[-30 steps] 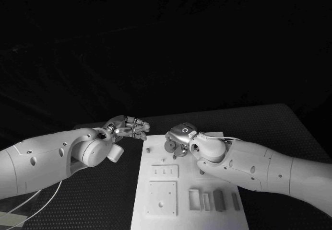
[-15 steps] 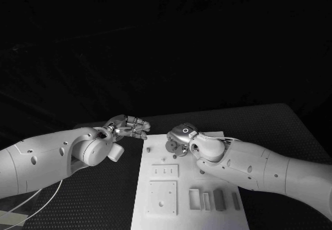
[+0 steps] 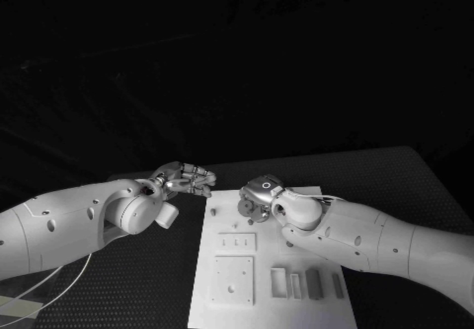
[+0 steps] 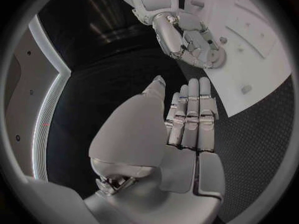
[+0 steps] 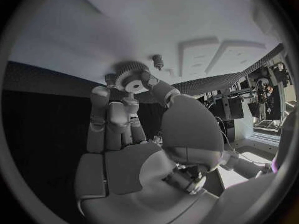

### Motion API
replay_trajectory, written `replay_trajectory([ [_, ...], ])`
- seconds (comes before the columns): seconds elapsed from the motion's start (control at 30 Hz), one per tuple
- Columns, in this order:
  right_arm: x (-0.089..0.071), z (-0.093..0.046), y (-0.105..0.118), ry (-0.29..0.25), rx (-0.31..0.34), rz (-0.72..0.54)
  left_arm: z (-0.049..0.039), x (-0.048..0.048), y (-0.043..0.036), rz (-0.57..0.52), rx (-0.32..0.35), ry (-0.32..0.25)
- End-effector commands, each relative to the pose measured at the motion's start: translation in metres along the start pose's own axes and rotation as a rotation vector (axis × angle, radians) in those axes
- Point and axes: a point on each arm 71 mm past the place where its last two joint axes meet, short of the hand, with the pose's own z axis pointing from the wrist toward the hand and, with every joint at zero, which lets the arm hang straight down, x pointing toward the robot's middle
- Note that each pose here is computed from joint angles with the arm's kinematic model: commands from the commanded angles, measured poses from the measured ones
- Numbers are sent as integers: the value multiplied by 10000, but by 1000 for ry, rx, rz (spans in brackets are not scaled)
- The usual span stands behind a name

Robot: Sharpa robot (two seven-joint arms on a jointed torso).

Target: Assemble the parts on the task board

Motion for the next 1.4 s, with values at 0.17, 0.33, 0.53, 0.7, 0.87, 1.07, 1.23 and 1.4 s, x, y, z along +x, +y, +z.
replay_trajectory([
  [0.17, 56, -11, -15, 37, 3, 33, 0, 4, -14, 0, 8, 1],
  [0.33, 77, -12, -37, 58, 5, 27, -2, 1, -12, 0, 5, 1],
  [0.53, 99, -21, -78, 73, 10, 43, -5, 0, -7, -1, -1, 6],
  [0.7, 112, -33, -111, 82, 22, 64, -3, 1, -4, -2, -4, 12],
  [0.87, 143, -46, -188, 103, 55, 92, 4, 8, -5, -1, -6, 15],
  [1.07, 163, -57, -220, 117, 66, 121, 4, 15, -6, -2, -5, 17],
  [1.23, 180, -75, -254, 134, 72, 140, 2, 9, -4, -2, -6, 14],
  [1.4, 156, -91, -268, 108, 68, 149, -2, 1, -4, -1, -6, 11],
])
